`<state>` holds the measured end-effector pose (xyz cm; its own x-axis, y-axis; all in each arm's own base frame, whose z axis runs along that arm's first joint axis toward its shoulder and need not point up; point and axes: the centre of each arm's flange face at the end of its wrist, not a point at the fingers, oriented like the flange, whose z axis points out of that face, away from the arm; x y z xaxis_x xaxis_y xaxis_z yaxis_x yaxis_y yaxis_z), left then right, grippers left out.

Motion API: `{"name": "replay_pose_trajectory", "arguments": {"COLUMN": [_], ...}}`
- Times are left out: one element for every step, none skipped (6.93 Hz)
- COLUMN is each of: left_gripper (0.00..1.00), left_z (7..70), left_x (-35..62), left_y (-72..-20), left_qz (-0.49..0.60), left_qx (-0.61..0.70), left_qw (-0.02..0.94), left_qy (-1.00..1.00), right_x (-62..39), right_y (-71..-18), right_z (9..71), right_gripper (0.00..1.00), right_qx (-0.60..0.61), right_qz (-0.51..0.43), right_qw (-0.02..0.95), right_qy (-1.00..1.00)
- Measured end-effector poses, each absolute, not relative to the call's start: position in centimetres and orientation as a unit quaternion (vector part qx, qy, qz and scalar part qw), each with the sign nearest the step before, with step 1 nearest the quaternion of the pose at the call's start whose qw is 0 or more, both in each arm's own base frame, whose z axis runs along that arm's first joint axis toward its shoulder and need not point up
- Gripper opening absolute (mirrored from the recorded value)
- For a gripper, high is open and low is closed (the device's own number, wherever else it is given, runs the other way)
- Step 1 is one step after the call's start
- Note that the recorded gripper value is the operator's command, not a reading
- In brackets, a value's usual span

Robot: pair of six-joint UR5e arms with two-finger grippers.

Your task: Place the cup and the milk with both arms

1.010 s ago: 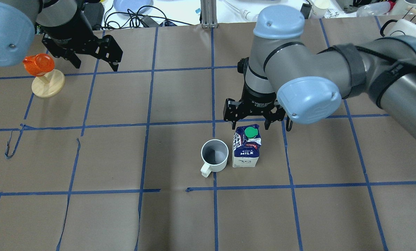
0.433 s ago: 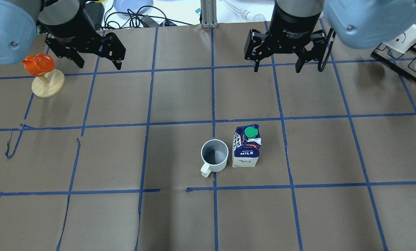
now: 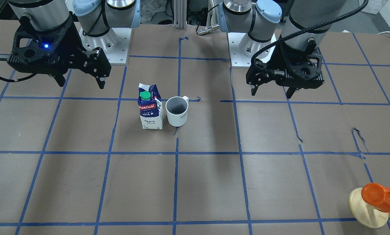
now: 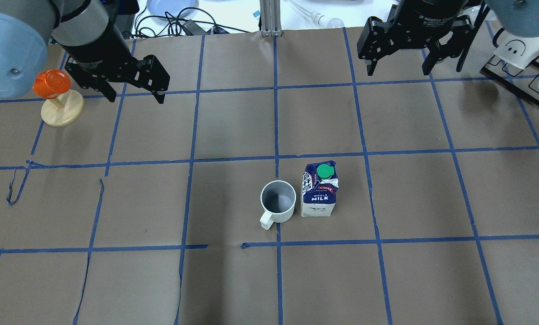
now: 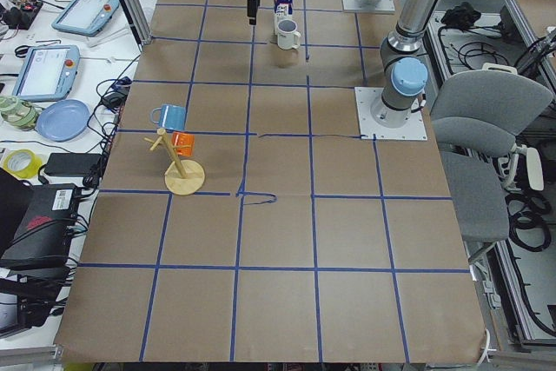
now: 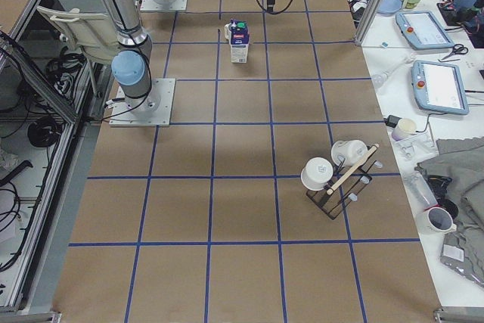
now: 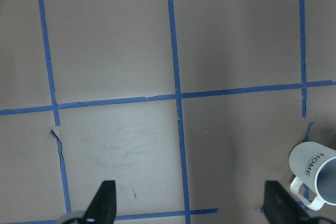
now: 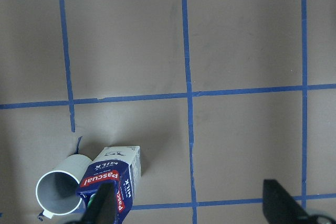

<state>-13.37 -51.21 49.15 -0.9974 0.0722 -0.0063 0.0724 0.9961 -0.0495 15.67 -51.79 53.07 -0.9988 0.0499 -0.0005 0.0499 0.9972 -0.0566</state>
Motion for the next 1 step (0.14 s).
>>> {"name": "replay_pose_trajectory", "arguments": {"left_gripper": [1.0], "left_z": [49.19], "left_x": [-13.38], "left_y": [-51.31], "left_qz": [-0.025], "left_qx": [0.031], "left_qw": [0.002], "left_qy": [0.999], "right_x": [15.59], "right_y": [-51.82], "right_z": [53.07], "right_gripper": [1.0], "right_qx": [-0.025], "right_qz": [0.029], "right_qw": [0.0], "right_qy": [-0.999]}}
